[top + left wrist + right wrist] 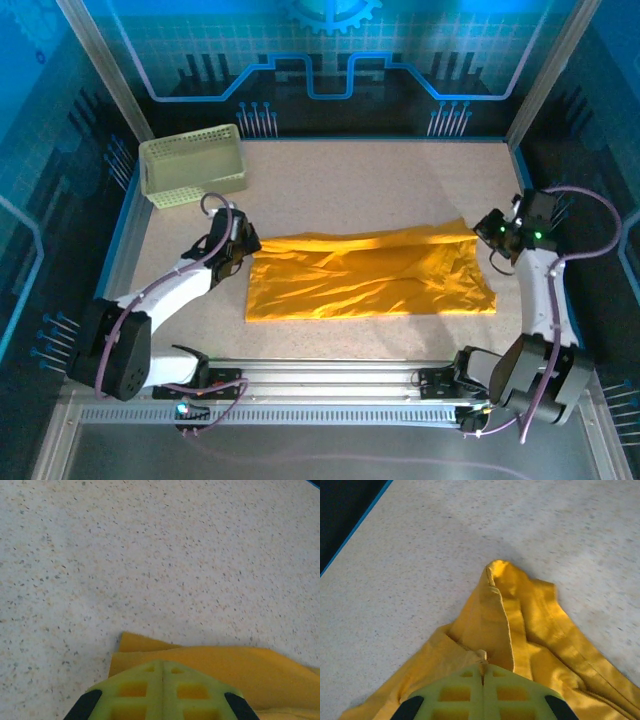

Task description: Fold the inside-out t-shirt

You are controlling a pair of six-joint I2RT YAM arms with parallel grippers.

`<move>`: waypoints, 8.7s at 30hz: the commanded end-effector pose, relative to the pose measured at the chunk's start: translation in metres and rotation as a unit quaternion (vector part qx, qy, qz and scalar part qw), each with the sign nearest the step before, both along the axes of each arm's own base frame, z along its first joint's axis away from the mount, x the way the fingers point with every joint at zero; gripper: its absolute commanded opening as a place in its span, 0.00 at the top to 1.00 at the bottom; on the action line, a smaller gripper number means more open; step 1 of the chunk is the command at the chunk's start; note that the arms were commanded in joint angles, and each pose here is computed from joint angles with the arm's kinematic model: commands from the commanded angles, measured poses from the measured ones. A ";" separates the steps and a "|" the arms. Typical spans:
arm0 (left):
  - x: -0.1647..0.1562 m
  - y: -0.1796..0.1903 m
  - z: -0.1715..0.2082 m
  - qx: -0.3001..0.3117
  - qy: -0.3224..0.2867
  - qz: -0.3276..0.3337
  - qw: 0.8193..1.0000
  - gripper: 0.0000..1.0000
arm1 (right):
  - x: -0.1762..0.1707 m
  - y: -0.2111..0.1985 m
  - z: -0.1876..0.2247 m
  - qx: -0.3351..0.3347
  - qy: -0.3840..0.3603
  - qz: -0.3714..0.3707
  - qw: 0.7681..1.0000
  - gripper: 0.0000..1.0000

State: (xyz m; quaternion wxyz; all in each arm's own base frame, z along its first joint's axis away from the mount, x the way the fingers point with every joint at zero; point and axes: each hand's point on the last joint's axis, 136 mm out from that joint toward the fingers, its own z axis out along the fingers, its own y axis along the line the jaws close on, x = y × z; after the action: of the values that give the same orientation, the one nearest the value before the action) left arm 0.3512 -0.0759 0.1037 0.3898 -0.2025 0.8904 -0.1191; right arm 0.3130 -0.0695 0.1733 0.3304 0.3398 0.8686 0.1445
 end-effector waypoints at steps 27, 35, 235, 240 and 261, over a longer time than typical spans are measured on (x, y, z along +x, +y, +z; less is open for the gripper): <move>-0.073 0.013 -0.074 -0.007 0.106 0.068 0.992 1.00 | -0.127 -0.004 -0.073 0.026 0.079 -0.141 0.987 1.00; -0.076 0.011 -0.075 -0.008 0.121 0.063 0.991 0.81 | -0.131 -0.012 -0.068 0.009 0.079 -0.164 0.983 0.80; -0.067 -0.217 -0.059 -0.041 0.176 -0.205 0.962 0.20 | 0.060 0.016 0.051 -0.452 0.316 0.132 0.823 1.00; -0.067 -0.185 -0.057 -0.054 0.154 -0.162 0.973 0.20 | 0.061 0.061 0.039 -0.458 0.308 0.185 0.813 1.00; -0.076 -0.163 -0.095 -0.089 0.181 -0.131 0.971 0.46 | -0.003 0.255 -0.024 -0.362 0.265 0.382 0.808 1.00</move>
State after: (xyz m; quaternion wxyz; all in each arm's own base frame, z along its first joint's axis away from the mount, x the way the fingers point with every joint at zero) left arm 0.2794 -0.2286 0.0206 0.2005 -0.1364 0.9528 -0.1826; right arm 0.3206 0.1659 0.1510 0.1084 -0.1506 0.9592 -0.2134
